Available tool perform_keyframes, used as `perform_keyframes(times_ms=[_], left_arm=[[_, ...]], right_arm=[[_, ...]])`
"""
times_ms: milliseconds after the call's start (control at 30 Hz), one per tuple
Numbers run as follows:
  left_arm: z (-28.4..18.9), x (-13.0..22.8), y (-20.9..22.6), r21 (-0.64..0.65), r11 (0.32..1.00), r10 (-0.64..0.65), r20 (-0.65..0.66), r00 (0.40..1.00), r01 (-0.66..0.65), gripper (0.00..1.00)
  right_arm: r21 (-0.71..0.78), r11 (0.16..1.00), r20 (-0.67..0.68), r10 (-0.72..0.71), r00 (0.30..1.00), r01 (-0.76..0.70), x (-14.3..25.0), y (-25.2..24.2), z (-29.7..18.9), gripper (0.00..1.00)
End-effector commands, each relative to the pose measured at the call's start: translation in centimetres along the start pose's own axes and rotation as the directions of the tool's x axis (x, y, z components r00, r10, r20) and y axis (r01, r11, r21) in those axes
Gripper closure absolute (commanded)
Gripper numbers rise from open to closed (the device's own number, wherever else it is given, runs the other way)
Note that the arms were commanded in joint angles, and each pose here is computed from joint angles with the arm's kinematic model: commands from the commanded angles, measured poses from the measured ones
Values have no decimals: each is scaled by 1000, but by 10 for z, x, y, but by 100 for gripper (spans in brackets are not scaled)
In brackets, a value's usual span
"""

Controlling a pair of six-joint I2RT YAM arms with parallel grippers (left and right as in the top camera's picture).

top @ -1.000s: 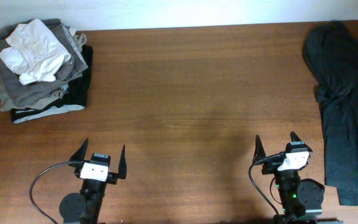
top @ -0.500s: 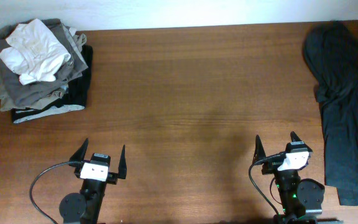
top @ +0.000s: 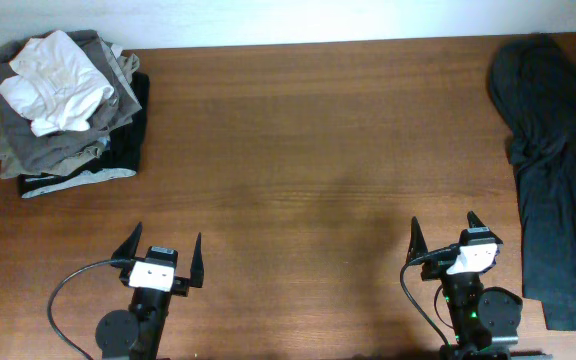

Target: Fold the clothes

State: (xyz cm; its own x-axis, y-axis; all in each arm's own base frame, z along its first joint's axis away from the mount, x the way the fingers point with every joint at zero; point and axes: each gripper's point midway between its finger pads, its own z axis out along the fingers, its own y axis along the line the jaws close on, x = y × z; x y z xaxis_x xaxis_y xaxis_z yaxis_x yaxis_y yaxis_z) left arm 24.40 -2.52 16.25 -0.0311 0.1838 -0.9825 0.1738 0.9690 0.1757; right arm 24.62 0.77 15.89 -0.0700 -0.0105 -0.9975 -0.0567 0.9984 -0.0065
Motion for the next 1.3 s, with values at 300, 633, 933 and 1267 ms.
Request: perform_keyframes(times_ms=[300, 633, 933, 1267], left_arm=[[0, 2, 2, -14, 1000, -9, 0, 1000, 9, 1], [0, 2, 2, -14, 1000, -10, 0, 1000, 10, 1], [0, 2, 2, -14, 1000, -10, 0, 1000, 10, 1], [0, 2, 2, -14, 1000, -10, 0, 1000, 10, 1]], right_arm=[[-439, 895, 143, -16, 990, 78, -30, 76, -20, 1], [-683, 681, 335, -29, 942, 264, -59, 125, -64, 1], [-483, 867, 393, 88, 915, 124, -117, 84, -52, 1], [-135, 982, 288, -88, 954, 131, -182, 26, -10, 1]])
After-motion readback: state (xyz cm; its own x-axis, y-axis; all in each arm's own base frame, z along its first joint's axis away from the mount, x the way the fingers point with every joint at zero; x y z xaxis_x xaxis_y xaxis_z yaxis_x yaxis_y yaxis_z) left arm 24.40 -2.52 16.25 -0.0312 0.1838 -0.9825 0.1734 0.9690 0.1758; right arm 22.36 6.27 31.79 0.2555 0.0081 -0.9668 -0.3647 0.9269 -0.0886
